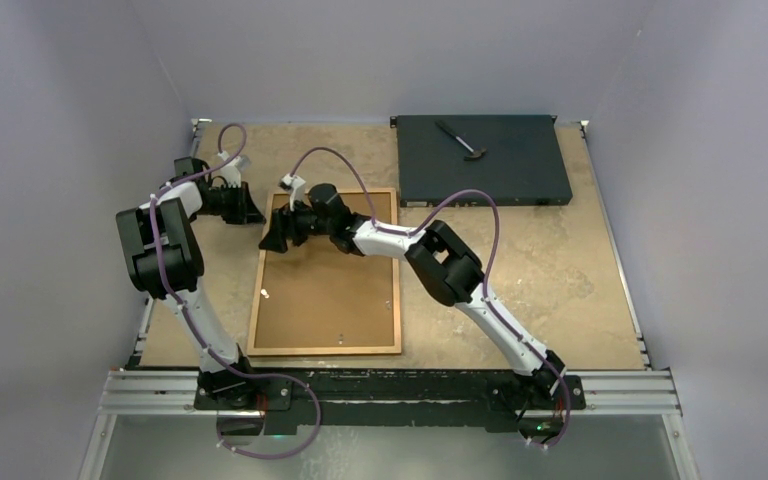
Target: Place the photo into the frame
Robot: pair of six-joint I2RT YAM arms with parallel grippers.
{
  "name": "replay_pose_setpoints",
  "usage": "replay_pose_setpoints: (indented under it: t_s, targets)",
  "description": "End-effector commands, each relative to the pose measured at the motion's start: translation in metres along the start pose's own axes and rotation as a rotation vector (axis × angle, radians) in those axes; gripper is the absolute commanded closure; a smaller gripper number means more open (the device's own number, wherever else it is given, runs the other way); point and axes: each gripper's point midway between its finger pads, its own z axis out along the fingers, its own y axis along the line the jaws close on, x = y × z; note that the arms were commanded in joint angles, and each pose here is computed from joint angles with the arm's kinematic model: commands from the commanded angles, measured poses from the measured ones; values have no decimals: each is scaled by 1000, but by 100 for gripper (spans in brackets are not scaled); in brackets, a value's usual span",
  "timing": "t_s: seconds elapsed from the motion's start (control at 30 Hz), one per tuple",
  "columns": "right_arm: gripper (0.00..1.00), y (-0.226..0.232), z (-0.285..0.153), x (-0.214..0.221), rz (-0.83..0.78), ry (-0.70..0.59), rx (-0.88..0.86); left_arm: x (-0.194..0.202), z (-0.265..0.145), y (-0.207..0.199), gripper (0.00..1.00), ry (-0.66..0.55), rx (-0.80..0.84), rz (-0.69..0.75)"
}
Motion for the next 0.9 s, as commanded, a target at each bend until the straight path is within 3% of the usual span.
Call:
replay_pose_setpoints:
  t_s: [0.0,0.87]
  targets:
    - [26,-2,8,2,-14,9,21,53,4,2,100,161,-31,-64]
    - [28,-17,21,-3,-6,-51,69,55,2,1,100,166,-25,-61]
